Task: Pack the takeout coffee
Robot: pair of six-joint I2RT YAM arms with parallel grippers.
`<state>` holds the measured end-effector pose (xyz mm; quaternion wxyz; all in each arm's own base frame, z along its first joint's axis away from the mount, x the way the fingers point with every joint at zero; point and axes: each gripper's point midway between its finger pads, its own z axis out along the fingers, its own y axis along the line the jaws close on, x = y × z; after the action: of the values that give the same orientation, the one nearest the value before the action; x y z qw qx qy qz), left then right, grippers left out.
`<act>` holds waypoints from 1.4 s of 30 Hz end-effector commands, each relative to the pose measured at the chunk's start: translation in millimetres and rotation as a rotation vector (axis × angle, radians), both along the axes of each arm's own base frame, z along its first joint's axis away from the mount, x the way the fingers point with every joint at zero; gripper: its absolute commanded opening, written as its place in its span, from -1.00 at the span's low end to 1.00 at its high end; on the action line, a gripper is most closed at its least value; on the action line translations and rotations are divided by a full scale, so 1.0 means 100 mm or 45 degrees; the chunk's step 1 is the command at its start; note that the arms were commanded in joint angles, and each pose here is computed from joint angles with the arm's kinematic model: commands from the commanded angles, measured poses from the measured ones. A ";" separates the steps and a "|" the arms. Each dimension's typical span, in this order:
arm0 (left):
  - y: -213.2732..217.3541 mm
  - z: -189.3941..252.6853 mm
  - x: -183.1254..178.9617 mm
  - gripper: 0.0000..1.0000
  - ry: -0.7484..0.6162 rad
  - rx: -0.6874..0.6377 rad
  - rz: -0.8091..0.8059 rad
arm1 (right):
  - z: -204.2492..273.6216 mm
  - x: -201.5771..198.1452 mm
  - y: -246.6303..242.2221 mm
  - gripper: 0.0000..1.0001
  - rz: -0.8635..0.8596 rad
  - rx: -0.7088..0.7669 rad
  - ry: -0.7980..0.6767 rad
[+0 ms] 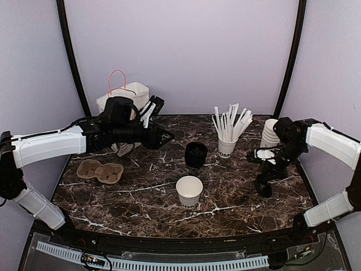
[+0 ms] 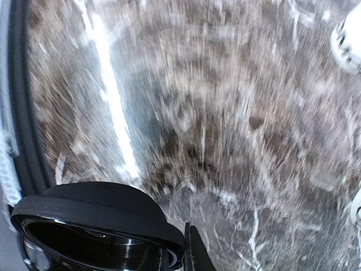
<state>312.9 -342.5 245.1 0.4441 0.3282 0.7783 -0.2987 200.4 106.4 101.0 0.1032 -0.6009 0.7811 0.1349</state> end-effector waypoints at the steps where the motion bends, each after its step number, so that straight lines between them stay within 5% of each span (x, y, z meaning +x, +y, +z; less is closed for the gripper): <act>1: -0.09 0.62 -0.29 0.22 -0.278 -0.227 -0.181 | 0.75 0.11 0.55 -0.95 -0.040 0.446 0.040; 5: -0.29 0.95 -0.72 0.53 -0.555 -0.281 -0.334 | 1.41 0.24 0.88 -0.95 -0.015 0.764 0.060; 14: -0.74 1.35 -1.29 0.57 -0.883 -0.289 -0.488 | 2.18 0.23 1.26 -0.90 0.059 1.156 0.191; 16: -0.80 1.42 -1.43 0.57 -0.933 -0.325 -0.542 | 2.23 0.20 1.32 -0.90 0.079 1.176 0.207; 20: -0.90 1.51 -1.55 0.96 -1.043 -0.318 -0.620 | 2.28 0.13 1.40 -0.89 0.093 1.194 0.241; 29: -1.22 1.49 -1.61 0.97 -1.238 -0.189 -0.719 | 2.27 0.09 1.47 -0.88 0.088 1.211 0.295; 42: -1.64 1.39 -1.51 0.98 -1.088 -0.316 -0.728 | 2.19 0.05 1.44 -0.86 0.063 1.194 0.285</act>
<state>166.2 -502.0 358.1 0.6413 0.5929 0.3814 -0.3030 210.7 250.5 316.0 0.2649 -0.4836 0.6373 0.5383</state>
